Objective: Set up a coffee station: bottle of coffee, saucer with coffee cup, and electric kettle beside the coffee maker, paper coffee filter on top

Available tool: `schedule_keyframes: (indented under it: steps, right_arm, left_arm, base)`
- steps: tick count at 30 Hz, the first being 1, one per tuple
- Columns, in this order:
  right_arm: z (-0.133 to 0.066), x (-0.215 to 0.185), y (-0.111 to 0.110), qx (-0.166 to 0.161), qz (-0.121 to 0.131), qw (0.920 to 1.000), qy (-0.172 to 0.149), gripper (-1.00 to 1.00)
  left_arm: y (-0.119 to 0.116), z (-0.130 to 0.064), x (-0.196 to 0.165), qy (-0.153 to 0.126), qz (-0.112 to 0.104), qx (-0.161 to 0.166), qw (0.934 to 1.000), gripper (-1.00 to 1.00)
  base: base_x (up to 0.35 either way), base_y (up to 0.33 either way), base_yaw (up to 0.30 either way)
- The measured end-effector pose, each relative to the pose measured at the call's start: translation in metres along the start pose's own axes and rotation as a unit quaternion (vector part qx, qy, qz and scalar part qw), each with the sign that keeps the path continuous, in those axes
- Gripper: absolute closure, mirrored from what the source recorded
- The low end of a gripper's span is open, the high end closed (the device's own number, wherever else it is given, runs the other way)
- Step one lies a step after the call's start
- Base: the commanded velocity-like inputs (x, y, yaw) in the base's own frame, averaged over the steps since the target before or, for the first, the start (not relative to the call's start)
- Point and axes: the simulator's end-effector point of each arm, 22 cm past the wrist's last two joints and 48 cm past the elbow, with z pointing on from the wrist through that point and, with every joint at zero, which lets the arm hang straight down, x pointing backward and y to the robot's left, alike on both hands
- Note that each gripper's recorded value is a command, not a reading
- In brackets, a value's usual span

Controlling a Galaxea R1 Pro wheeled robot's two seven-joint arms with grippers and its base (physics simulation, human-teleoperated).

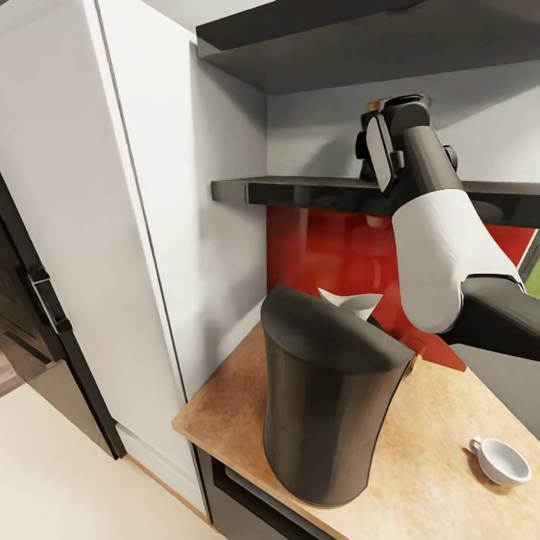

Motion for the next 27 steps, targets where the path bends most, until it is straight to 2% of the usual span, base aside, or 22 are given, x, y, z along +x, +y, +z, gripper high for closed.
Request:
schedule_keyframes:
  steps: [27]
  right_arm:
    - [-0.0004, -0.0008, -0.0013, 0.002, -0.003, 1.0000, -0.001, 1.00]
  left_arm:
    - [0.0024, 0.0002, -0.0007, -0.001, 0.000, -0.002, 1.0000, -1.00]
  base:
    - [0.000, 0.000, 0.000]
